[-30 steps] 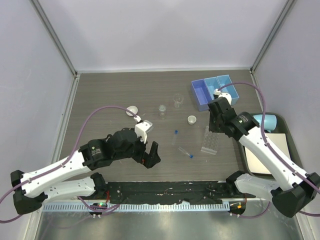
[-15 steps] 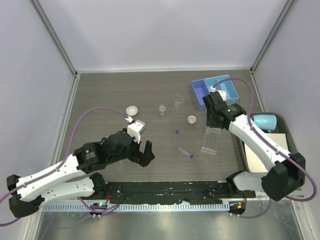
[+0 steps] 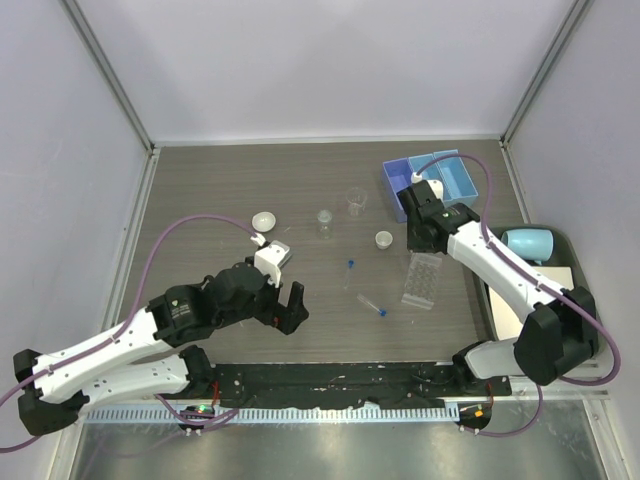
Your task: Organize the chemistry lab equipment
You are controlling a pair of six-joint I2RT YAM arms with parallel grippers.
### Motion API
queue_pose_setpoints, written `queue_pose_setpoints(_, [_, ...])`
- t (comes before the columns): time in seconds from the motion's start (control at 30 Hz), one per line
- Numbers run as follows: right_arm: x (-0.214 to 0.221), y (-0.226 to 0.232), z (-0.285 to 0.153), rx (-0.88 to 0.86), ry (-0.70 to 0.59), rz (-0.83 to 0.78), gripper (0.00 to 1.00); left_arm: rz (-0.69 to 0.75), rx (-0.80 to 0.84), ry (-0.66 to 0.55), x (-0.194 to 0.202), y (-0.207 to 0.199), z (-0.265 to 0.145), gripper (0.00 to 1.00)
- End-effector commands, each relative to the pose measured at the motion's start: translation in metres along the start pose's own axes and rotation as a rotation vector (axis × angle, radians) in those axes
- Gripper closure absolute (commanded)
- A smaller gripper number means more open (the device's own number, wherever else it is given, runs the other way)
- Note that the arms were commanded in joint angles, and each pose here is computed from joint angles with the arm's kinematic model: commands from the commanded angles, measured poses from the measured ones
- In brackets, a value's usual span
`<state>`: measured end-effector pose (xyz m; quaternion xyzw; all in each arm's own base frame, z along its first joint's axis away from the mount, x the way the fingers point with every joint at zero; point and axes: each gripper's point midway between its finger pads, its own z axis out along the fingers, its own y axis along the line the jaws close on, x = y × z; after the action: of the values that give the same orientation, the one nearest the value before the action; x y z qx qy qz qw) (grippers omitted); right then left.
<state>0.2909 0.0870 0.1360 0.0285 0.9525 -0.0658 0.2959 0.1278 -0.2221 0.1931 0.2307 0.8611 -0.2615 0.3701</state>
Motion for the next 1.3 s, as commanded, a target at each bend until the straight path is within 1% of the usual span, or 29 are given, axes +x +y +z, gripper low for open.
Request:
queue_pose_setpoints(0.0, [-0.020, 0.003, -0.001, -0.002, -0.059, 0.014, 0.99, -0.004, 0.011, -0.018, -0.004, -0.002, -0.003, 0.00])
queue_pose_setpoints(0.57, [-0.018, -0.007, 0.013, 0.063, -0.060, 0.000, 0.99, 0.002, 0.007, -0.010, -0.003, -0.002, -0.001, 0.00])
queue_pose_setpoints(1.27, [0.006, 0.004, 0.032, 0.018, -0.012, 0.012, 0.99, 0.006, -0.001, -0.002, -0.003, -0.001, 0.002, 0.00])
